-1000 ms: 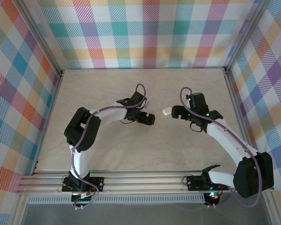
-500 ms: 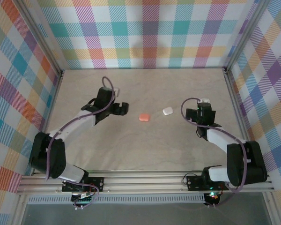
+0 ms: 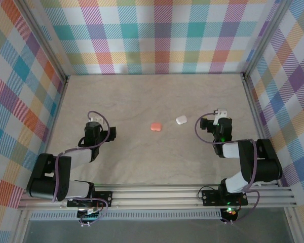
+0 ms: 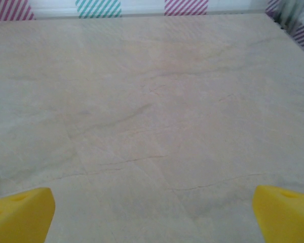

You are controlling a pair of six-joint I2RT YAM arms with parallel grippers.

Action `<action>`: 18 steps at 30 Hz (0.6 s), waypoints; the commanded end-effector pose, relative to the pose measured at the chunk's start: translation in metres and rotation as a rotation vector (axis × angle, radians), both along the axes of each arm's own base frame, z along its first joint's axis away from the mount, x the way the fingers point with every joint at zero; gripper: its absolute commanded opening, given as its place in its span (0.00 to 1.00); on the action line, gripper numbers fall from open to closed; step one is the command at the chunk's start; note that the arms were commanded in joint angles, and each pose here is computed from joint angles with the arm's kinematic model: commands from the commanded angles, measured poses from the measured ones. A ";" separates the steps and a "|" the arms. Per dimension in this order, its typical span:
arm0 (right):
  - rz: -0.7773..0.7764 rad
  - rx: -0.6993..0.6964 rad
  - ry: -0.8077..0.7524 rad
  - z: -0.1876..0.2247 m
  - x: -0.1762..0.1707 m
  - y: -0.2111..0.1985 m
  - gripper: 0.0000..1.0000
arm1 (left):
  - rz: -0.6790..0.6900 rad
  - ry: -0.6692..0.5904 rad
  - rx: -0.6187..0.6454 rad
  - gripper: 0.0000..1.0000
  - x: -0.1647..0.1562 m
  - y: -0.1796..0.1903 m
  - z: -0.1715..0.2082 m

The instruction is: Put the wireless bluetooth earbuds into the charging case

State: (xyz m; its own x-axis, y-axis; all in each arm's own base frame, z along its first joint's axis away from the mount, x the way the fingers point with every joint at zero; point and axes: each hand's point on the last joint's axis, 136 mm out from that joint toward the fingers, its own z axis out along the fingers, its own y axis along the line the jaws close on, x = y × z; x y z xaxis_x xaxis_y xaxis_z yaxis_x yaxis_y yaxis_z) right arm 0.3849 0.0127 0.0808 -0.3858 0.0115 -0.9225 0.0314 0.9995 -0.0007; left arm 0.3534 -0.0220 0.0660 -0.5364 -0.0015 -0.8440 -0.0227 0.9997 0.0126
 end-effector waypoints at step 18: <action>-0.013 0.046 -0.041 0.012 0.012 -0.009 1.00 | -0.001 -0.139 -0.063 1.00 0.045 0.006 0.012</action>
